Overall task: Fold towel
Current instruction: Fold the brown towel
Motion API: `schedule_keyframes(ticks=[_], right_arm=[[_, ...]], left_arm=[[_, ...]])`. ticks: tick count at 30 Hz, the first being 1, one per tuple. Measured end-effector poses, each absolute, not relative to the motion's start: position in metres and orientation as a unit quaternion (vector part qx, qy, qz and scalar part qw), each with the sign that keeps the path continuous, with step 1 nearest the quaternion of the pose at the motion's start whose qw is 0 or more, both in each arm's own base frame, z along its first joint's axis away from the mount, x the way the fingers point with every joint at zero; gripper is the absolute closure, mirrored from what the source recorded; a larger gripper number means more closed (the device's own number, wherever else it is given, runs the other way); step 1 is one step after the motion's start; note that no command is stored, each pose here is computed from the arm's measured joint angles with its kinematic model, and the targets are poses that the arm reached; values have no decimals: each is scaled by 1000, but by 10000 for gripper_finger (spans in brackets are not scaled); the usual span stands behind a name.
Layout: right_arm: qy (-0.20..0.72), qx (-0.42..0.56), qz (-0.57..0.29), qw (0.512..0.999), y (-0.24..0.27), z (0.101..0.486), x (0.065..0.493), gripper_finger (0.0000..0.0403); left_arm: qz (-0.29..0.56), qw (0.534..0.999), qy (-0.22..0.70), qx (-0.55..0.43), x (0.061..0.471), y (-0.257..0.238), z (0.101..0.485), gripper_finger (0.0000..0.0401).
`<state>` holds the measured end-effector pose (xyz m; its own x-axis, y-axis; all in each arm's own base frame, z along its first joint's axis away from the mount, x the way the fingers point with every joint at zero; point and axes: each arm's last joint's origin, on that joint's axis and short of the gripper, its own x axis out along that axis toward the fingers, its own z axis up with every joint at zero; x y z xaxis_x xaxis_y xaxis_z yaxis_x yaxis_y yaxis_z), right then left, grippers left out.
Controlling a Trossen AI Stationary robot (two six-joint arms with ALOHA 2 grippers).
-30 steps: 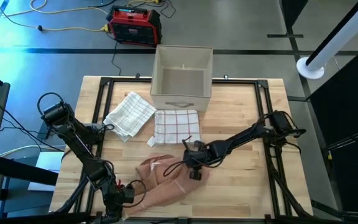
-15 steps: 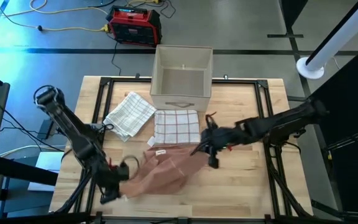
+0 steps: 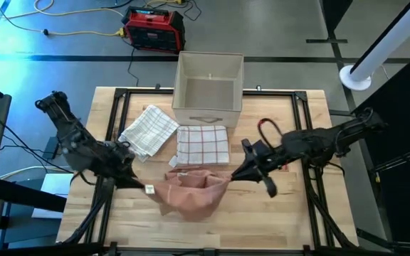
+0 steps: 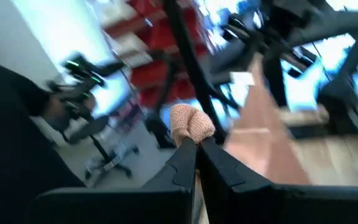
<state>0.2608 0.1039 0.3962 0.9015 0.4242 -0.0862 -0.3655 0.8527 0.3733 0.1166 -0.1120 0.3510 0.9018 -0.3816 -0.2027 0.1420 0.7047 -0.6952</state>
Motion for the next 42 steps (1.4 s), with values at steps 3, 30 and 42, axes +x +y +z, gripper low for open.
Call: schedule_keyframes(ticks=[3,30,42], right_arm=[[36,172,223,959,111,423,253,403],[-16,-140,-99,985,181,577,208,403],[-10,-147,-182,972,159,592,189,403]], left_arm=[[-171,924,86,-331,113,-109,368,401],[-99,978,-181,19,117,-138,519,401],[102,981,-106,128,103,-106,535,401]])
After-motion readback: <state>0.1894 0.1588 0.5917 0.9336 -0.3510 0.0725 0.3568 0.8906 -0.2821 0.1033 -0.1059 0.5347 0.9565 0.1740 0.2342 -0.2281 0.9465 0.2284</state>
